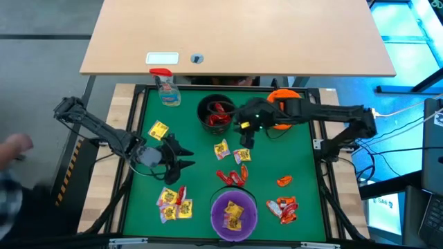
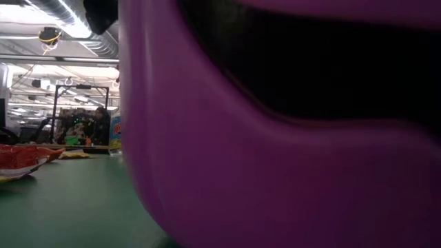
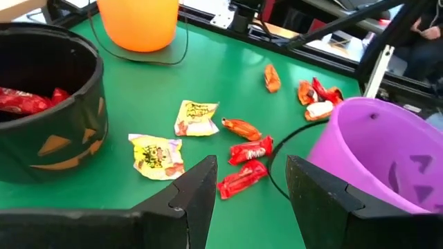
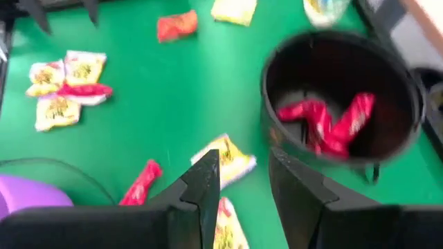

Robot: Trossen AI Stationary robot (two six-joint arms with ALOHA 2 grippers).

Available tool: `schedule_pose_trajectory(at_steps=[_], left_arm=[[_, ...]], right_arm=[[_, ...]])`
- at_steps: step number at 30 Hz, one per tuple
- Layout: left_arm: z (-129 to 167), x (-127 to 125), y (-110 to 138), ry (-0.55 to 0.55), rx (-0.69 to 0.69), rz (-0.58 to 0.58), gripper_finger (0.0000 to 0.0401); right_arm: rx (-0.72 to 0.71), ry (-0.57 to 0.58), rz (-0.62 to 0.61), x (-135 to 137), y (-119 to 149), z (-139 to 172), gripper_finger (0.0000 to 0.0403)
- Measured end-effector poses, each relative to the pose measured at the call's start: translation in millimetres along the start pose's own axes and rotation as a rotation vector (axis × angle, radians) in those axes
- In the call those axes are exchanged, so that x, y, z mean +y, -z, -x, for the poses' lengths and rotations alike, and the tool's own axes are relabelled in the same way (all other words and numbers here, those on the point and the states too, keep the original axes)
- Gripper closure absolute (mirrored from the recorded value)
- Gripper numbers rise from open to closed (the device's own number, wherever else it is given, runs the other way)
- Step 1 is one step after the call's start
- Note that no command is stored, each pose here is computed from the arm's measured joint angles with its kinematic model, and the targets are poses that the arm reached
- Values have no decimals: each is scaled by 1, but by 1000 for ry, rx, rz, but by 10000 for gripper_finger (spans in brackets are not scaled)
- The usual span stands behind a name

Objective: Sort candy
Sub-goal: Put the orange chocolate into the orange bucket

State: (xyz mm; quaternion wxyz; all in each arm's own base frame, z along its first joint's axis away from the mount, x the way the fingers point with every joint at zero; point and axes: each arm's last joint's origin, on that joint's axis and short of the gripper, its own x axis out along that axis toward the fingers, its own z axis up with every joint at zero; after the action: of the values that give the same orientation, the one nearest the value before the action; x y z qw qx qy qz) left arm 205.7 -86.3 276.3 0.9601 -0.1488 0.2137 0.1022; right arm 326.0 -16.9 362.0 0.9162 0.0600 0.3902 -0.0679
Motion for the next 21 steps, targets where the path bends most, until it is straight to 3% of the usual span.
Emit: schedule_pose_trajectory(at_steps=[4, 8, 14, 21], left_arm=[[3, -3, 2, -20, -22, -14, 238], [5, -7, 5, -15, -20, -70, 238], [8, -7, 9, -30, -3, -105, 238], [7, -6, 8, -59, -23, -108, 238]], right_arm=[[-27, 5, -41, 6, 23, 7, 282], [-60, -60, -43, 24, 50, 7, 282], [-45, -27, -37, 38, 91, 17, 282], [-129, -18, -104, 49, 114, 27, 282]])
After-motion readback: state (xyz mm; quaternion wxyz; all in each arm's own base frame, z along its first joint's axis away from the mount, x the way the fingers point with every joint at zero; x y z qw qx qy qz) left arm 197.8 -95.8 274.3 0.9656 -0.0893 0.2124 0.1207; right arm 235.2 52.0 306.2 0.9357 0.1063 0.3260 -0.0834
